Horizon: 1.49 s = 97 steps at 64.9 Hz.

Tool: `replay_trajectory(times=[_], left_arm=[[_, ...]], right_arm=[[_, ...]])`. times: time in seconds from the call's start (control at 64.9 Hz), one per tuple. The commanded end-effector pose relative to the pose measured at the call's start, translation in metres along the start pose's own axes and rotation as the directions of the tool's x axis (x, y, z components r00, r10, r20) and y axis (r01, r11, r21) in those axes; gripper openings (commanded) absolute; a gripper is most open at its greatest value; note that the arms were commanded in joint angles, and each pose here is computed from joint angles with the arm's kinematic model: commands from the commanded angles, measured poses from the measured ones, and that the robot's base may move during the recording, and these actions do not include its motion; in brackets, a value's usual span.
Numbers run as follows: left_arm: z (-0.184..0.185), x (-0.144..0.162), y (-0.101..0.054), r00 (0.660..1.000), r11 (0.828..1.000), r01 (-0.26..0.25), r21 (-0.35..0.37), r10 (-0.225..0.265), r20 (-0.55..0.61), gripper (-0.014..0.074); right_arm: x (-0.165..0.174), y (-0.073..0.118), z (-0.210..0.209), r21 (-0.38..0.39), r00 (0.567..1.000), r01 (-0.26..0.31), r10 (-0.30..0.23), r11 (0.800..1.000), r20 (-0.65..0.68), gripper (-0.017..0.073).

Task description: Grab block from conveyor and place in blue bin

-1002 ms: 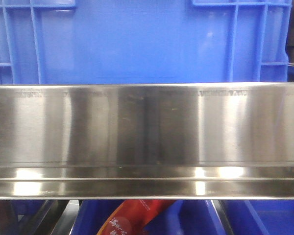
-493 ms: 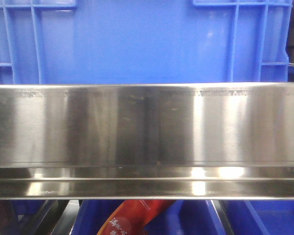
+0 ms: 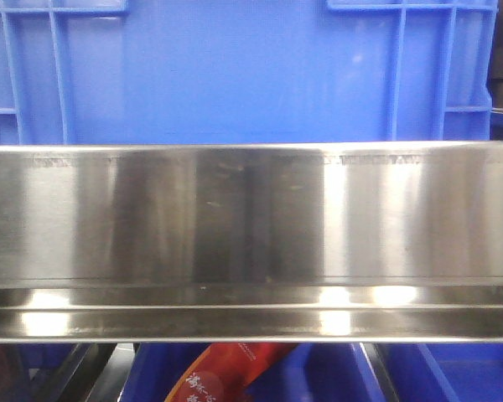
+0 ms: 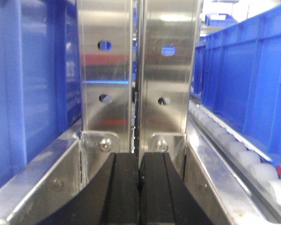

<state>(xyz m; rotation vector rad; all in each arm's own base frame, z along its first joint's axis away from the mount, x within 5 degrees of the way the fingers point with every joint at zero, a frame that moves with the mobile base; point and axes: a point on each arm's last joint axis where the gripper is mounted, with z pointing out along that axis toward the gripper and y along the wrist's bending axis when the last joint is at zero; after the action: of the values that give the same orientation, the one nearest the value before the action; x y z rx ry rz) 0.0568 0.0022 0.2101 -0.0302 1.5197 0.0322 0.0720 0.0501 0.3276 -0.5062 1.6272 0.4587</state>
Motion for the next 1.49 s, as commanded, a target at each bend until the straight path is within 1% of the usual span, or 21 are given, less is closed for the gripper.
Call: replay_trajectory(times=[0.0, 0.724, 0.817, 0.894, 0.94, 0.986, 1.017, 1.032, 1.14, 1.325, 1.479], left_arm=[[-0.001, -0.002, 0.0, 1.0, 1.0, 0.004, -0.004, -0.004, 0.029, -0.0111], [-0.001, -0.002, 0.0, 1.0, 1.0, 0.004, -0.004, -0.004, 0.029, -0.0111], [-0.001, -0.002, 0.0, 1.0, 1.0, 0.004, -0.004, -0.004, 0.029, -0.0111], [-0.001, -0.002, 0.0, 1.0, 1.0, 0.004, -0.004, -0.004, 0.029, -0.0111], [-0.001, -0.002, 0.0, 1.0, 1.0, 0.004, -0.004, -0.004, 0.029, -0.0111], [-0.001, -0.002, 0.0, 1.0, 1.0, 0.004, -0.004, -0.004, 0.029, -0.0111], [-0.001, -0.002, 0.0, 1.0, 1.0, 0.004, -0.004, -0.004, 0.029, -0.0111], [-0.001, -0.002, 0.0, 1.0, 1.0, 0.004, -0.004, -0.004, 0.029, -0.0111], [-0.001, -0.002, 0.0, 1.0, 1.0, 0.004, -0.004, -0.004, 0.029, -0.0111], [-0.001, -0.002, 0.0, 1.0, 1.0, 0.004, -0.004, -0.004, 0.029, -0.0111], [-0.001, -0.002, 0.0, 1.0, 1.0, 0.004, -0.004, -0.004, 0.029, -0.0111]], right_arm=[[-0.003, 0.0, -0.001, 0.002, 0.999, 0.018, -0.018, 1.0, 0.033, -0.0162], [-0.003, 0.0, -0.001, 0.004, 0.999, 0.017, -0.018, 1.0, 0.042, -0.0162], [-0.004, -0.003, -0.002, 0.031, 0.999, 0.014, -0.016, 0.999, 0.049, -0.0162], [-0.002, -0.008, -0.006, 0.093, 0.998, 0.007, -0.013, 0.996, 0.057, -0.0162], [0.0, -0.011, -0.009, 0.14, 0.998, 0.002, -0.012, 0.99, 0.069, -0.0162], [0.005, -0.015, -0.013, 0.201, 0.997, -0.017, 0.002, 0.979, 0.078, -0.0162], [0.008, -0.017, -0.014, 0.224, 0.997, -0.026, 0.008, 0.974, 0.08, -0.0162], [0.011, -0.018, -0.017, 0.253, 0.996, -0.036, 0.013, 0.967, 0.092, -0.0162], [0.031, -0.022, -0.023, 0.342, 0.991, -0.076, 0.033, 0.937, 0.128, -0.0162], [0.076, -0.025, -0.028, 0.421, 0.988, -0.113, 0.056, 0.9, 0.145, -0.0162], [0.102, -0.025, -0.03, 0.462, 0.981, -0.13, 0.047, 0.877, 0.187, -0.0162]])
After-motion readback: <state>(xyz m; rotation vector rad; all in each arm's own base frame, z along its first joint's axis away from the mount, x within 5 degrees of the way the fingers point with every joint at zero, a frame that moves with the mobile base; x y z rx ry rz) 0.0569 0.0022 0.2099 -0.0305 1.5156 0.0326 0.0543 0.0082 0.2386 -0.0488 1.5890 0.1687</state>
